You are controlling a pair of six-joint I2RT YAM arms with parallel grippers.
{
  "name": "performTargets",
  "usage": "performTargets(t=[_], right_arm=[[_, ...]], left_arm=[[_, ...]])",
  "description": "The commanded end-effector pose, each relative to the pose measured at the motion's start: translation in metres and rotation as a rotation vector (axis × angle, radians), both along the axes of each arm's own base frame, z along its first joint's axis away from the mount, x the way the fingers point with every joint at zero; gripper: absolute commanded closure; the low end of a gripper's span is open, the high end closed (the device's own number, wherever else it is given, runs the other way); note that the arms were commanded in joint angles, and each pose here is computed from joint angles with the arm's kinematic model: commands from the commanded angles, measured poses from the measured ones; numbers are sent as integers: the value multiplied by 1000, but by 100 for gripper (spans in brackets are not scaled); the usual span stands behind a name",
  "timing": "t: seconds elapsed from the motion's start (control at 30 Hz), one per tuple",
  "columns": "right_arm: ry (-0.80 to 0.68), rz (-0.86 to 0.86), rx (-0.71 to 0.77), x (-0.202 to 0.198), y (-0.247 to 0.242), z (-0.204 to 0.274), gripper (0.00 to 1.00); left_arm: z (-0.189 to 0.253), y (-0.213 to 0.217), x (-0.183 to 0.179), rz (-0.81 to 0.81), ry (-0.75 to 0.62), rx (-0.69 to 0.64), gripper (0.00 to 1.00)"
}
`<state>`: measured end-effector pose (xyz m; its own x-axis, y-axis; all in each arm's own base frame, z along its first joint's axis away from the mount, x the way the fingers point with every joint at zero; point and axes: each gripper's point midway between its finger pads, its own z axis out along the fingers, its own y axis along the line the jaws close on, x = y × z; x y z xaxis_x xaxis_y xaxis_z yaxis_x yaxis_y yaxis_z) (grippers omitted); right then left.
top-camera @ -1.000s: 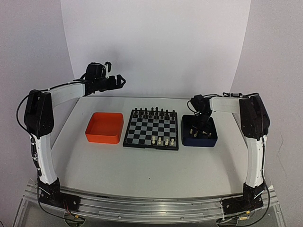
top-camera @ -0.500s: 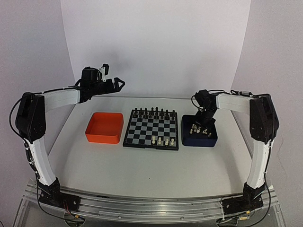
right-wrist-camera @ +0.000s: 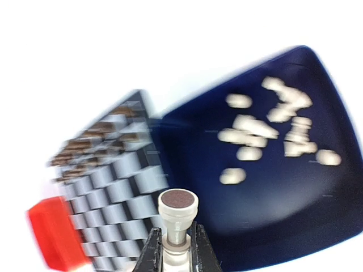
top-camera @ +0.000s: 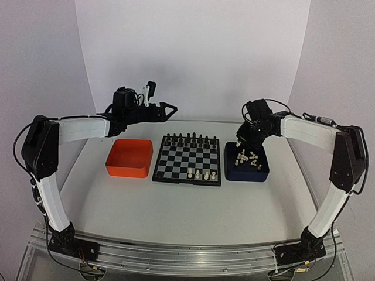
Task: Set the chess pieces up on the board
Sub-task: Pick up the chess piece from the storage box, then place the chess piece on the chessboard.
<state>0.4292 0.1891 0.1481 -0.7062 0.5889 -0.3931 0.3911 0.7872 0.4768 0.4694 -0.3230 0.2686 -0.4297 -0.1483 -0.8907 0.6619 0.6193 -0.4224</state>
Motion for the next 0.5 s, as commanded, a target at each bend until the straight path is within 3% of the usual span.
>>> performTargets(t=[0.0,0.17,0.47], right_arm=[[-230,30,185,15,41,66,96],[-290,38,284,12,57,87,96],[-265,72,381,0,68,96,96]], left_arm=[[35,-78,-54,-221,-139,-50,1],[15,-132,-88,-314,-154,-20,3],[-11,-162,-84,-311,-131,5,7]])
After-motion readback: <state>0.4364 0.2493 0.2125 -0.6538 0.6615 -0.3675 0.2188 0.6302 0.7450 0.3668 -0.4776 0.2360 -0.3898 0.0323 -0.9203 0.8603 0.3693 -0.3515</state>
